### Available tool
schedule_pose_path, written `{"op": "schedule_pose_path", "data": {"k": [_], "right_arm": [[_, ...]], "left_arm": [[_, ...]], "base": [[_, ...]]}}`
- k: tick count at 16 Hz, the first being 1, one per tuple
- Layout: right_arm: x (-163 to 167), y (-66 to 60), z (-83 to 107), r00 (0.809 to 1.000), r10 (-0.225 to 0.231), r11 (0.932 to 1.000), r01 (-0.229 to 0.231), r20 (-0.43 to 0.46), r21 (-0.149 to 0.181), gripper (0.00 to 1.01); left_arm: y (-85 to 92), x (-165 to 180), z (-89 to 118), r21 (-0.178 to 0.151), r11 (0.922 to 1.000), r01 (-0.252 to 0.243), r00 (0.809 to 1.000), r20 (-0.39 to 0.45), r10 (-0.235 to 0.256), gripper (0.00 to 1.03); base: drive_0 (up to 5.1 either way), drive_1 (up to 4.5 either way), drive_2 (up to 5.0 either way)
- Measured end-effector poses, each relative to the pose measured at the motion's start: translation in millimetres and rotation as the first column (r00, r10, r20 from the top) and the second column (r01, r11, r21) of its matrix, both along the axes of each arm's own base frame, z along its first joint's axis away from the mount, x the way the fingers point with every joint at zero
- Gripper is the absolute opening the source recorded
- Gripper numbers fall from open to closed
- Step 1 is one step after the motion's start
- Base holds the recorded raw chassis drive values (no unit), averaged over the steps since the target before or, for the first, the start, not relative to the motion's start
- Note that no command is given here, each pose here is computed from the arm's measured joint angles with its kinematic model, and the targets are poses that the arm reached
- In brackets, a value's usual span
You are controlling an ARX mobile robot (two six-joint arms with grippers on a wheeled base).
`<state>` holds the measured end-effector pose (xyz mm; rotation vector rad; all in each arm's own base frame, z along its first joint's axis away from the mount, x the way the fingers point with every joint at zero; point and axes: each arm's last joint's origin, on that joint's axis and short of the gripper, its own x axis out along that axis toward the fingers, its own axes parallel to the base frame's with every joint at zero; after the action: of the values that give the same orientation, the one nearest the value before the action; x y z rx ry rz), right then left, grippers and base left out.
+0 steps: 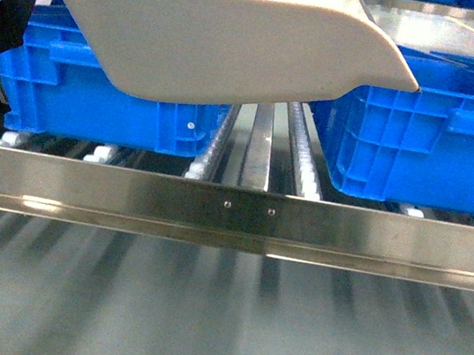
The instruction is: Place part in tray to right shelf
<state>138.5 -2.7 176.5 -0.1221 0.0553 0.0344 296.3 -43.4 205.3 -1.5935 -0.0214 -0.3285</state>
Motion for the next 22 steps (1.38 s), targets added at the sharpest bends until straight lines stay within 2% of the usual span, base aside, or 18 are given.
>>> {"op": "schedule_pose_path", "data": {"k": [2,22], "right_arm": [[0.0,0.0,0.0,1.000,0.000,1.0000,0.000,0.000,0.000,0.98],[0.0,-0.1,0.0,1.000,-0.002,1.0000,0.002,0.000,0.000,0.98]], "left_arm": [[0.1,0.0,0.3,-0.001,1.0000,0.000,1.000,0.003,0.000,0.15],[0.3,0.1,-0.1,0.000,1.0000,-0.002,1.000,0.000,0.002,0.15]], "base": [[1.4,3.01,-4.4],[0.0,0.00,0.0]]}}
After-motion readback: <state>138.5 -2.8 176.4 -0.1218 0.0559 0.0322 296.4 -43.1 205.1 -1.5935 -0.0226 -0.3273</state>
